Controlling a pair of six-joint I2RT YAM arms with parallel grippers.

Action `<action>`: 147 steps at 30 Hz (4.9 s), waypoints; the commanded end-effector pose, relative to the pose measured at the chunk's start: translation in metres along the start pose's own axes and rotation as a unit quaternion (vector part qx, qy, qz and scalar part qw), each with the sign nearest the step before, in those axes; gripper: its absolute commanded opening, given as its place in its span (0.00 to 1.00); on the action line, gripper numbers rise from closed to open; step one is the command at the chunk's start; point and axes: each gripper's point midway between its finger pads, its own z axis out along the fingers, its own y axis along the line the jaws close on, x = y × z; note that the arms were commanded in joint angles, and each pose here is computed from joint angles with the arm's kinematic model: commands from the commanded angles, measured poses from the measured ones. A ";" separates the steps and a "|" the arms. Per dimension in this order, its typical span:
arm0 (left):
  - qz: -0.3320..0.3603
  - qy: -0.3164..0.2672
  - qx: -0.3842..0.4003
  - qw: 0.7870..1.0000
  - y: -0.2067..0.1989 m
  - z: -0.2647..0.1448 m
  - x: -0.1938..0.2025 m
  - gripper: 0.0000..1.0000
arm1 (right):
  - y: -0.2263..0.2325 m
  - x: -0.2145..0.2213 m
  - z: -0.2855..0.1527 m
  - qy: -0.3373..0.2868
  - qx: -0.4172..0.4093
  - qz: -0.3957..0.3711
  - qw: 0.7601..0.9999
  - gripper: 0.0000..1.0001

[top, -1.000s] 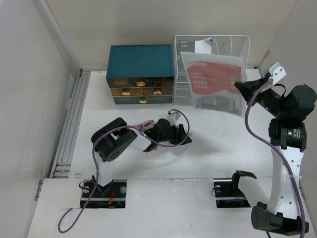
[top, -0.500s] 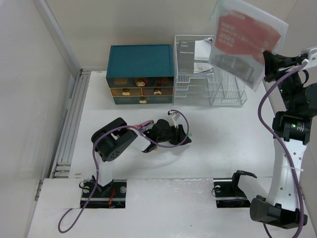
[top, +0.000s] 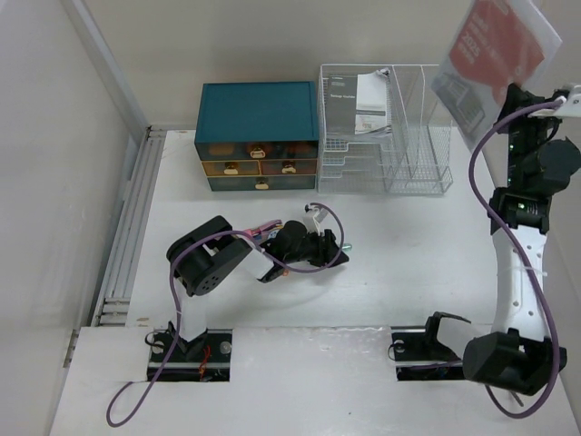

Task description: Organize the desk

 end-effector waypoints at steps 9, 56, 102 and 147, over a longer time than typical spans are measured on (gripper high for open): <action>-0.041 0.115 -0.128 0.984 0.074 -0.034 0.082 0.47 | 0.007 0.023 0.034 -0.035 -0.025 0.028 0.999 0.00; -0.058 0.137 -0.119 0.982 0.074 -0.031 0.094 0.47 | 0.089 0.248 0.070 -0.007 -0.140 0.066 0.988 0.00; 0.136 -0.106 -0.079 0.982 -0.111 -0.160 -0.143 0.00 | 0.177 0.147 -0.157 0.257 -0.495 0.121 0.821 0.99; 0.117 -0.391 -0.366 0.837 -0.026 -0.372 -0.199 0.99 | 0.453 0.279 -0.306 0.376 -0.698 0.006 0.609 0.99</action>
